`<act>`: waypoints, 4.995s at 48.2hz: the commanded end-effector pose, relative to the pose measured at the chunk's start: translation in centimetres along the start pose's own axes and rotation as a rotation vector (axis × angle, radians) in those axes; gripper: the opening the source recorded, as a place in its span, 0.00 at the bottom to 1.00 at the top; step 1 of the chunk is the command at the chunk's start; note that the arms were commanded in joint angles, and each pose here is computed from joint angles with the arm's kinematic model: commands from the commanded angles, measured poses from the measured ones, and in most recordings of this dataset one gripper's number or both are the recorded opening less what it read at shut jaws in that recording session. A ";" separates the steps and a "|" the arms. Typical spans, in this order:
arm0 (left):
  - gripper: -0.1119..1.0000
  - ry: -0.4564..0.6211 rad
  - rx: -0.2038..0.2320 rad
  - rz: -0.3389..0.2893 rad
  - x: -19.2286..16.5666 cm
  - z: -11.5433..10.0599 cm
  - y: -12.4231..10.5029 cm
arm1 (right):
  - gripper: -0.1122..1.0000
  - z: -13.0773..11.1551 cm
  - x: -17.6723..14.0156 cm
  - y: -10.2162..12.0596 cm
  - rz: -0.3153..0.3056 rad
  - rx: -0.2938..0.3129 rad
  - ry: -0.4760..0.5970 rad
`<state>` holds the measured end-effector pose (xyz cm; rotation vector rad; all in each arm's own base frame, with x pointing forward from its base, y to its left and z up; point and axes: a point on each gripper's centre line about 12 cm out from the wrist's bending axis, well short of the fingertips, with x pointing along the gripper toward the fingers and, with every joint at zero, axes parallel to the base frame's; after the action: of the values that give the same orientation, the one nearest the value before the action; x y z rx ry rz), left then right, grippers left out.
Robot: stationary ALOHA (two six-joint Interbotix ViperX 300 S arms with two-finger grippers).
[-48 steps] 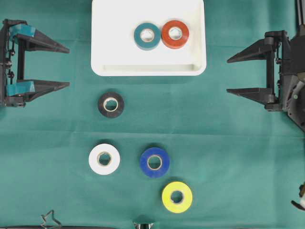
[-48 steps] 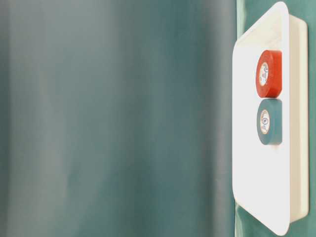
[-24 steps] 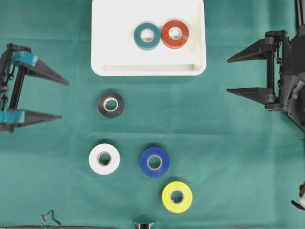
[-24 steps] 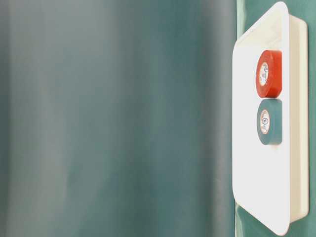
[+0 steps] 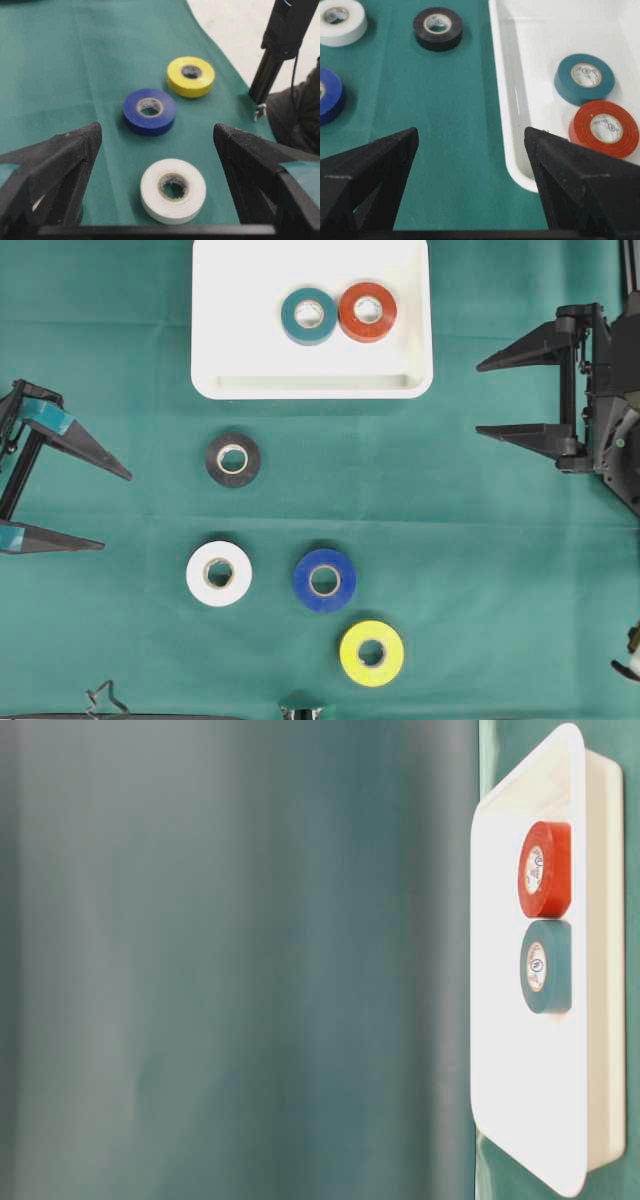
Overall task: Pick up the tape from a random location and place it into the white case.
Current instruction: 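Move the left gripper toward the white tape roll, then lower the left gripper into the white roll's hole and close it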
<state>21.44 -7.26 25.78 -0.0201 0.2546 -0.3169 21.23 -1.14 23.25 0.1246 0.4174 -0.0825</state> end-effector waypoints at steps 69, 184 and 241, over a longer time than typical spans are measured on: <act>0.98 0.237 -0.003 0.022 10.3 4.3 0.0 | 0.86 1.2 -0.1 0.2 0.007 0.001 -0.032; 0.98 0.758 0.054 0.040 14.9 1.7 0.3 | 0.86 1.2 0.0 0.2 0.003 -0.005 -0.021; 0.97 0.875 0.056 0.034 18.8 -10.6 0.9 | 0.86 1.0 0.1 0.2 0.002 -0.013 -0.009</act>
<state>36.03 -12.09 10.22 0.1867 1.1350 -0.2830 21.39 -1.17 23.17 0.1155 0.4344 -0.0833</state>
